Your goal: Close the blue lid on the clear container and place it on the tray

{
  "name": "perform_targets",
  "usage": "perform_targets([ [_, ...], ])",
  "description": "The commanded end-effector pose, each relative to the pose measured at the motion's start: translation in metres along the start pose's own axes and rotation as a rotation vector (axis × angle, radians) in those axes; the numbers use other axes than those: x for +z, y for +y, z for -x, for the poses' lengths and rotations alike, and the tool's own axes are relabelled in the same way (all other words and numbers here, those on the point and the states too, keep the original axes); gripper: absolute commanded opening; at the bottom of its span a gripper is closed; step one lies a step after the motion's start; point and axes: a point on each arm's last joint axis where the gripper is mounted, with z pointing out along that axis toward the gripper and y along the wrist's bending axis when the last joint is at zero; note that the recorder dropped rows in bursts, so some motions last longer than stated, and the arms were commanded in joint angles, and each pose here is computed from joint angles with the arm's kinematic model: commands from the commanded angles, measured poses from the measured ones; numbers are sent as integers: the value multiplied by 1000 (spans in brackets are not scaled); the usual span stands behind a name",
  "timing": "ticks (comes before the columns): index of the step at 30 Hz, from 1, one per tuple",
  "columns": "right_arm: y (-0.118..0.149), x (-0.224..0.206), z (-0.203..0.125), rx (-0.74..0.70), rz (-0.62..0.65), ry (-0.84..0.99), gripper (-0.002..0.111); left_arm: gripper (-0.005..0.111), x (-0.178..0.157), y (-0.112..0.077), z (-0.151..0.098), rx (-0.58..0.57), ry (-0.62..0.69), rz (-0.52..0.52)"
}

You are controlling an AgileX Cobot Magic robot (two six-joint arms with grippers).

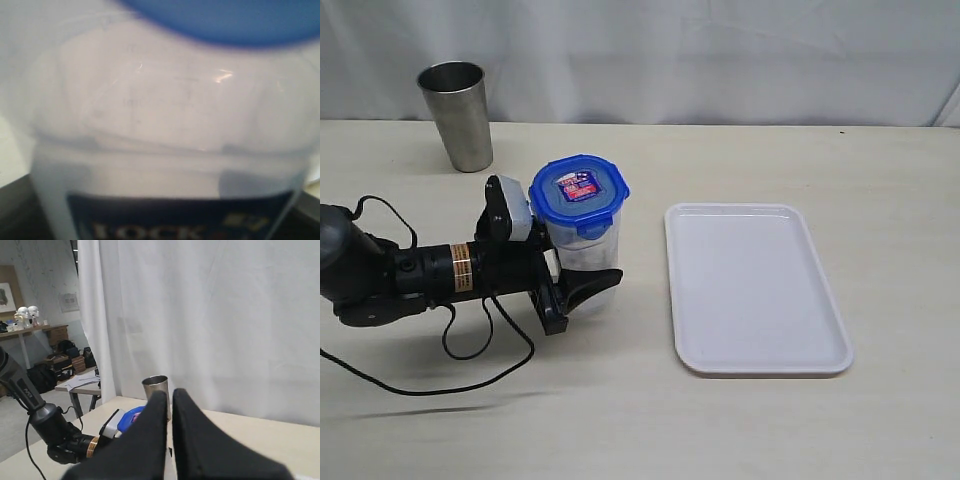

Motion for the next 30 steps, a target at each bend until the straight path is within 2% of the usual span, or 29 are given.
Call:
perform_targets([
  [1, -1, 2, -15, 70, -43, 51, 5, 0, 0, 0, 7, 8, -39, 1],
  [5, -4, 5, -30, 110, -118, 84, 5, 0, 0, 1, 7, 7, -39, 3],
  [12, -10, 7, -53, 275, -264, 120, 5, 0, 0, 1, 7, 7, -39, 3],
  [18, -17, 7, -68, 282, -383, 133, 5, 0, 0, 1, 7, 7, -39, 3],
  [24, -16, 8, -76, 496, -416, 110, 5, 0, 0, 1, 7, 7, -39, 3],
  [30, -26, 8, -88, 411, -493, 51, 5, 0, 0, 1, 7, 7, -39, 3],
])
